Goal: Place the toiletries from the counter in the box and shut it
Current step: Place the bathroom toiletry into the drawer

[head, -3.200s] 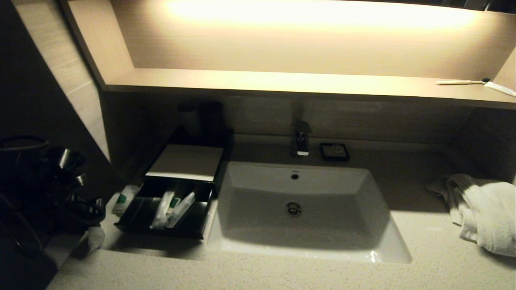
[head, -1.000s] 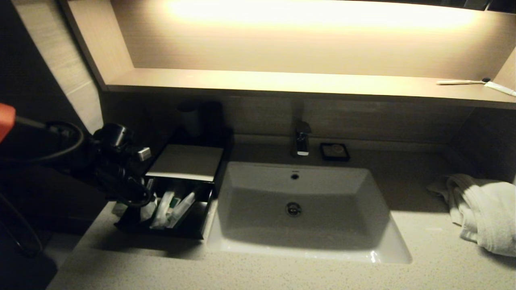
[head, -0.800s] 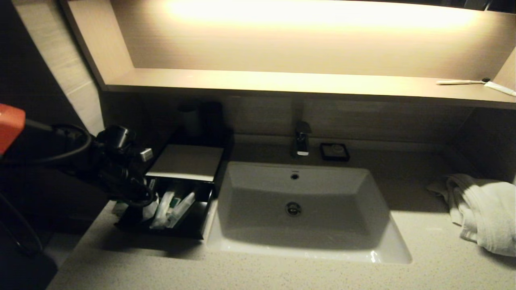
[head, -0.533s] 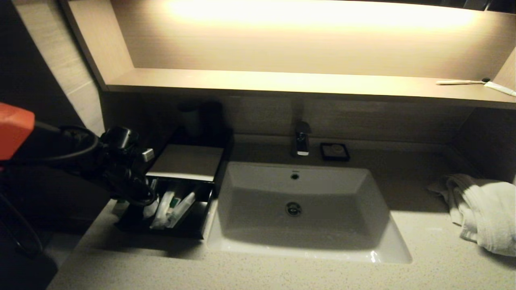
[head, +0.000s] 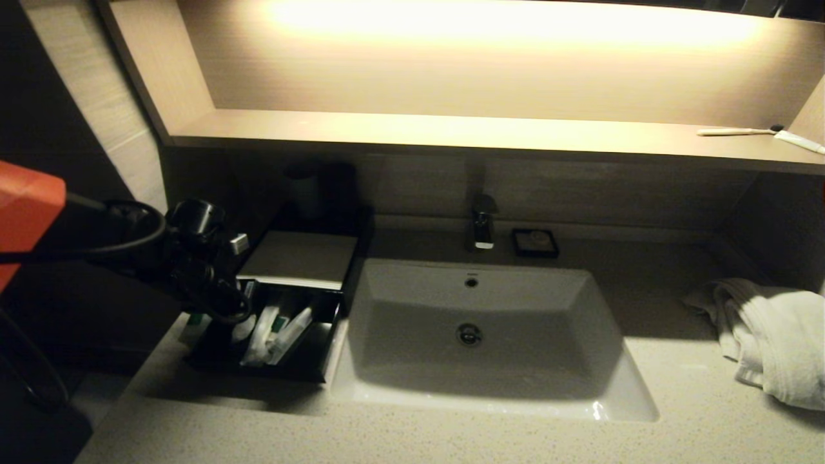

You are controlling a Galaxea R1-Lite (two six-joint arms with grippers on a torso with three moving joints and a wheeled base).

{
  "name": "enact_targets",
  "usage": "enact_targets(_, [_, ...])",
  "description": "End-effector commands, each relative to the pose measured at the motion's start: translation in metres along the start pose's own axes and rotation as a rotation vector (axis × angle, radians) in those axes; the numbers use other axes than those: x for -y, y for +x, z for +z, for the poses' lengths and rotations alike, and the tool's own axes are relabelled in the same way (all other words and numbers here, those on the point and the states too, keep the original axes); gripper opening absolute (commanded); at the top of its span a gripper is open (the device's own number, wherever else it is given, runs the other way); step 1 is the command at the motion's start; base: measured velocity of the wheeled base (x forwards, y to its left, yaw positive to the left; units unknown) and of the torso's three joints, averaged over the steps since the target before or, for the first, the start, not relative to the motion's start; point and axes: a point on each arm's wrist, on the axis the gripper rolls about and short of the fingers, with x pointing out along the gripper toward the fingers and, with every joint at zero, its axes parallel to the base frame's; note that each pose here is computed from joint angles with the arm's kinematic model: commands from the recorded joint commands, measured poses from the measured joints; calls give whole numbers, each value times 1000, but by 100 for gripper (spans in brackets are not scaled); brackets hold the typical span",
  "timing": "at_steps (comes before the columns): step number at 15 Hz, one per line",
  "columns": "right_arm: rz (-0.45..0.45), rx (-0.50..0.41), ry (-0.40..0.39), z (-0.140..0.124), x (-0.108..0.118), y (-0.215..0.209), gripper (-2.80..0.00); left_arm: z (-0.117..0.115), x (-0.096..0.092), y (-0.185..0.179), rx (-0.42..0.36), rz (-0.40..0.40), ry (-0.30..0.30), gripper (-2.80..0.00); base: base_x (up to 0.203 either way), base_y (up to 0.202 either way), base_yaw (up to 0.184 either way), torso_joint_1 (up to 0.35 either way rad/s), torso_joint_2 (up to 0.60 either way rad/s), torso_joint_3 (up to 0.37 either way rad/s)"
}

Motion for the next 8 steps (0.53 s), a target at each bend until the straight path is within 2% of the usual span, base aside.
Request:
enact_targets(1, [0, 0, 0, 0, 0, 0, -280, 1, 0, -3, 6, -2, 0, 0, 0, 0, 0, 0, 0, 0])
enact_targets(8, [0, 0, 0, 0, 0, 0, -280, 2, 5, -29, 50, -9, 0, 0, 0, 0, 0, 0, 0, 0])
